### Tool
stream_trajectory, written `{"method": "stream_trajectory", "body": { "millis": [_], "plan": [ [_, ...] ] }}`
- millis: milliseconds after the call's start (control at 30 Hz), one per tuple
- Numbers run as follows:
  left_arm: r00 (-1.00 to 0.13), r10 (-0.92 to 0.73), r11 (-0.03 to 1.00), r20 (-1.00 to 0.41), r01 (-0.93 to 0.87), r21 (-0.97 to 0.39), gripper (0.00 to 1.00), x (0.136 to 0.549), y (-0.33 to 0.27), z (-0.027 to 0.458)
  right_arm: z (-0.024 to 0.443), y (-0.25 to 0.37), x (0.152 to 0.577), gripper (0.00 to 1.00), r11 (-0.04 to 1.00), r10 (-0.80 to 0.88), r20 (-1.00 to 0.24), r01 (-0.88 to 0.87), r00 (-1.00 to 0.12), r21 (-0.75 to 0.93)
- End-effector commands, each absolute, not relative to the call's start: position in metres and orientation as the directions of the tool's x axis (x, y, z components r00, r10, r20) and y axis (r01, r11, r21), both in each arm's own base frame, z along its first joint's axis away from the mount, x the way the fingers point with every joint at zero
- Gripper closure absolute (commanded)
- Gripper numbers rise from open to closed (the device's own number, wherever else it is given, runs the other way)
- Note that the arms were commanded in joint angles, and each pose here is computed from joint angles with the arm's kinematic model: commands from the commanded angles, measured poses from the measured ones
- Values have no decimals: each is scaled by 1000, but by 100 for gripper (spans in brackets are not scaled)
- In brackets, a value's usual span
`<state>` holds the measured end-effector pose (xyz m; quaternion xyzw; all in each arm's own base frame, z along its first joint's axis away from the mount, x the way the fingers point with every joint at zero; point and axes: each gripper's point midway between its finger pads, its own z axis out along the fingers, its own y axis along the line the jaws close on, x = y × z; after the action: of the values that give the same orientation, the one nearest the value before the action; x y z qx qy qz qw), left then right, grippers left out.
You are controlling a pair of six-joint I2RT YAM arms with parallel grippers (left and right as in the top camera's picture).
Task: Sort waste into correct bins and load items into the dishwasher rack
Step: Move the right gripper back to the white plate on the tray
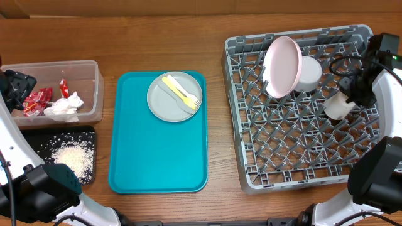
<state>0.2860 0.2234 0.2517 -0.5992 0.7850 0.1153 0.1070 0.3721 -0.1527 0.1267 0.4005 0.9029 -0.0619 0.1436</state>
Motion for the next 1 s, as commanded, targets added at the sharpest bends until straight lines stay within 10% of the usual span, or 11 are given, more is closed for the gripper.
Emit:
{"method": "stream_trajectory", "body": {
  "millis": [0, 300, 533, 967],
  "plan": [
    [-234, -912, 235, -337, -971, 38, 0, 284, 224, 262, 128, -160, 373, 80, 664, 700, -335, 747, -631, -18],
    [-234, -912, 235, -337, -971, 39, 0, 283, 224, 262, 234, -114, 391, 66, 758, 646, -350, 623, -678, 193],
    [-234, -912, 235, -337, -971, 38, 0, 284, 224, 262, 327, 42, 397, 0, 879, 231, -488, -34, -842, 476],
    [-234, -912, 235, -337, -971, 39, 0, 283, 224, 262, 241, 266, 412, 0, 825, -301, -542, -499, -785, 265]
  ]
}}
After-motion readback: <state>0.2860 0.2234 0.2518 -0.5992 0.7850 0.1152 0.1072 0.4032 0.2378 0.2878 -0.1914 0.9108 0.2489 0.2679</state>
